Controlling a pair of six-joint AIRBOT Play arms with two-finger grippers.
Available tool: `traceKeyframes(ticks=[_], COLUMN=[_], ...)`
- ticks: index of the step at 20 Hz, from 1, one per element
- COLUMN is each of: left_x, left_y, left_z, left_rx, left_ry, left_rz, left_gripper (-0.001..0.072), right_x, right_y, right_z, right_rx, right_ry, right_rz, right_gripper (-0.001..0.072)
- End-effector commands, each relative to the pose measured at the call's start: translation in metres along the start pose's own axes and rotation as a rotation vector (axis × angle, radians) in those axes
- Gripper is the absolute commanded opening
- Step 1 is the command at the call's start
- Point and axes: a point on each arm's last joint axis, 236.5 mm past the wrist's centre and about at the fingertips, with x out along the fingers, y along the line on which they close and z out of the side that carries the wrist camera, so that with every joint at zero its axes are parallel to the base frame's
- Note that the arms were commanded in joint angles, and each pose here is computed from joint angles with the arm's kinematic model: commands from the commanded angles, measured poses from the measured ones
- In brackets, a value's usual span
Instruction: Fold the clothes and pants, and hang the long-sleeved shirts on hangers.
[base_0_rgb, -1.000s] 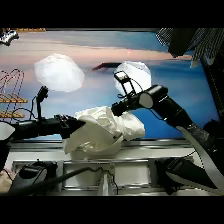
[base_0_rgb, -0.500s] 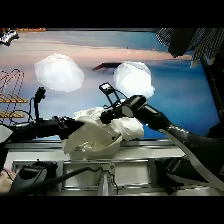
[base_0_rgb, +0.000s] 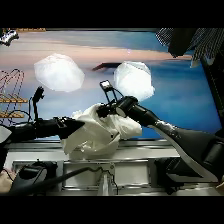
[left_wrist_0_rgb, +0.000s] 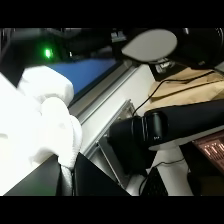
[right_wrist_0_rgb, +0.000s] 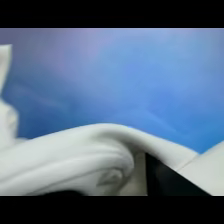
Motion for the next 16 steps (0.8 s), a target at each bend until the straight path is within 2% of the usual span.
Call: traceKeyframes(ticks=[1, 2, 4, 5, 10, 12, 14, 16], left_x=[0.0, 0.0, 0.0, 0.0, -0.006, -0.015, -0.025, -0.038], left_y=[0.001, 0.002, 0.006, 0.009, 0.058, 0.082, 0.076, 0.03], left_z=[0.002, 0.003, 0.009, 0.015, 0.076, 0.11, 0.144, 0.18], left_rx=[-0.008, -0.008, -0.007, -0.01, -0.053, -0.122, -0.248, -0.167], left_ry=[-0.007, -0.013, -0.038, -0.063, -0.304, -0.453, -0.598, -0.682], left_rz=[0.003, 0.006, 0.022, 0.036, 0.187, 0.238, 0.149, 0.004], left_gripper=[0.0017, 0.0017, 0.0017, 0.0017, 0.0017, 0.0017, 0.0017, 0.0018], right_x=[0.001, 0.0, -0.009, -0.017, -0.097, -0.154, -0.217, -0.275], right_y=[-0.046, -0.054, -0.06, -0.058, -0.046, -0.034, -0.017, -0.007], right_z=[0.011, 0.011, 0.01, 0.012, 0.027, 0.057, 0.099, 0.133], right_rx=[0.052, 0.059, 0.022, -0.012, -0.161, -0.261, -0.344, -0.451], right_ry=[-0.015, -0.007, 0.005, -0.001, -0.065, -0.19, -0.378, -0.527], right_rz=[-0.09, -0.101, -0.11, -0.107, -0.087, -0.074, -0.06, -0.088], right_gripper=[0.0297, 0.0199, 0.0055, 0.0029, 0.0028, 0.0028, 0.0029, 0.0029])
